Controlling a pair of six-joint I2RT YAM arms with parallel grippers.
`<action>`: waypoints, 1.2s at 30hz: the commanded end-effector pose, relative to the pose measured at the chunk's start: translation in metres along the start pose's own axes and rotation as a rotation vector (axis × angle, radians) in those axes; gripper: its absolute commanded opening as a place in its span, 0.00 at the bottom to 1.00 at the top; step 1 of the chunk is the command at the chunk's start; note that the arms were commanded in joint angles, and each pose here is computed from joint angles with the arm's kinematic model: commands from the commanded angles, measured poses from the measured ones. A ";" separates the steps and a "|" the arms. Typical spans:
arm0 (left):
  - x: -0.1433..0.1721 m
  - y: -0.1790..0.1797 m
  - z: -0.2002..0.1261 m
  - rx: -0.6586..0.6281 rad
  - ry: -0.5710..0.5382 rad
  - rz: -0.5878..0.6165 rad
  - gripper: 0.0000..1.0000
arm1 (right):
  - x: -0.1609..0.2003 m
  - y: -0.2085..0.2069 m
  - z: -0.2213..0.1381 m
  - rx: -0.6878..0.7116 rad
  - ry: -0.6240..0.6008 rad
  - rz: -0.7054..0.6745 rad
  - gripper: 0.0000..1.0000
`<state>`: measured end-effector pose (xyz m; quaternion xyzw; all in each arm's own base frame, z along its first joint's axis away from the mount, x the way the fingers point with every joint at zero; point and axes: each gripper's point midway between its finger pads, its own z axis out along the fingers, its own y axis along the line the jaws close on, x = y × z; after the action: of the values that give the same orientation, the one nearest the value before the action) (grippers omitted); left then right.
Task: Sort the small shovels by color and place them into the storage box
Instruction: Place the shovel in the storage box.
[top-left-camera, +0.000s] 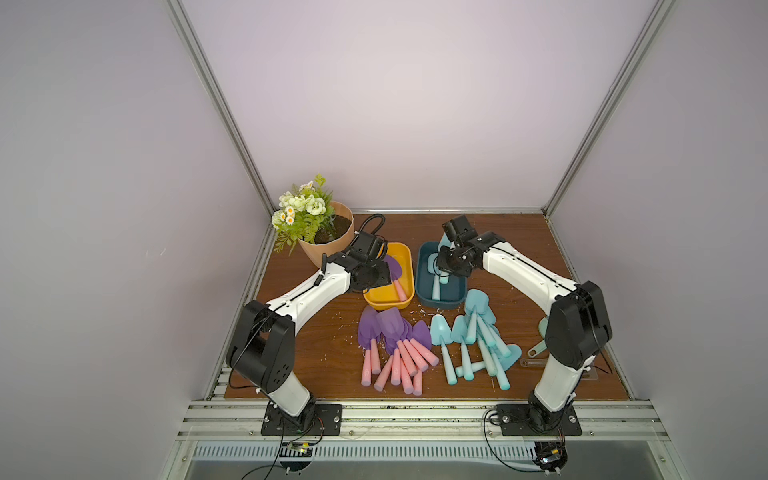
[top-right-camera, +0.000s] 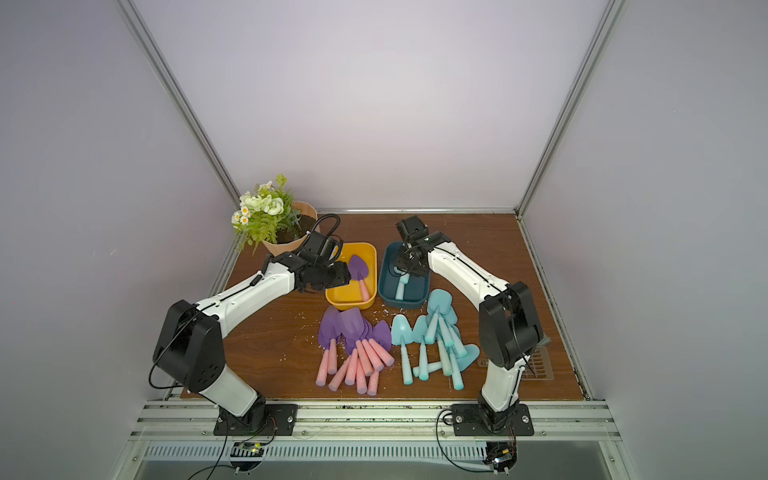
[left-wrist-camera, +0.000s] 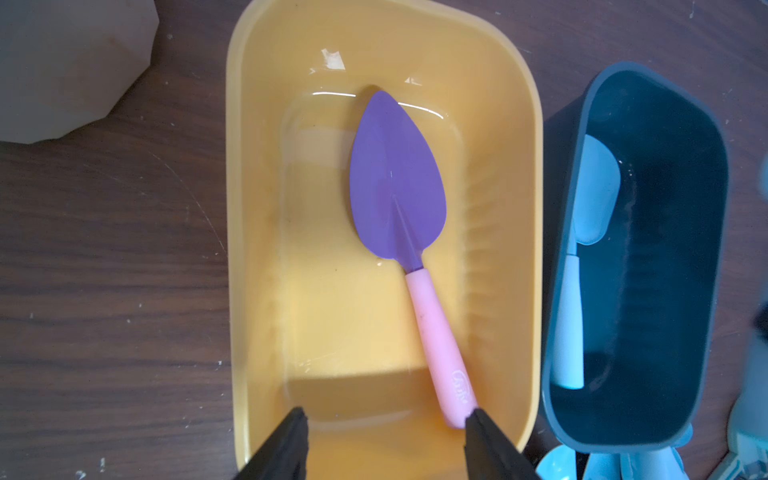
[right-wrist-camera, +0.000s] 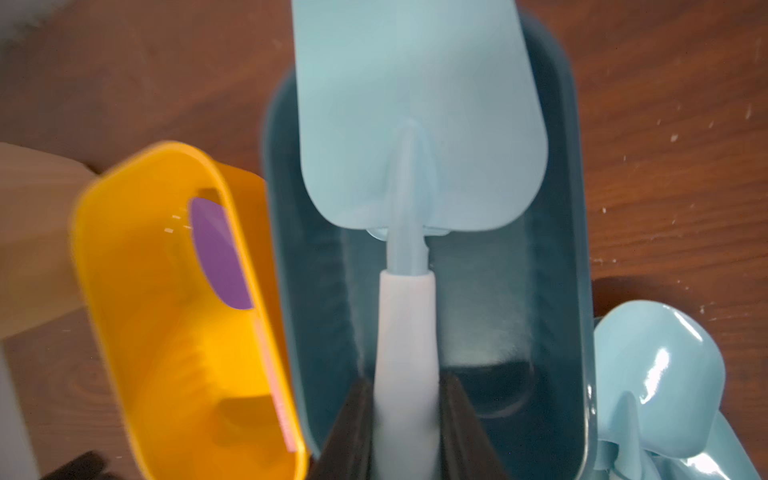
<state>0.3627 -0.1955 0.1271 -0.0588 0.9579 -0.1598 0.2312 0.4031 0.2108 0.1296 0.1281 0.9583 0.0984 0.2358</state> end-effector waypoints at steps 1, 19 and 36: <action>0.000 0.007 -0.005 -0.014 -0.006 -0.007 0.63 | 0.006 -0.004 0.010 -0.006 0.027 -0.002 0.03; 0.024 0.033 -0.018 -0.094 0.032 0.015 0.64 | 0.008 -0.011 0.037 0.082 0.068 -0.087 0.49; 0.174 0.031 -0.048 0.000 0.408 0.041 0.63 | -0.023 -0.003 -0.009 0.010 -0.032 -0.146 0.59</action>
<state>0.2176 -0.1822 0.0876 0.0081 0.9840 -0.1533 0.0906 0.4156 0.2067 0.1278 0.0731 0.9647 0.0776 0.2408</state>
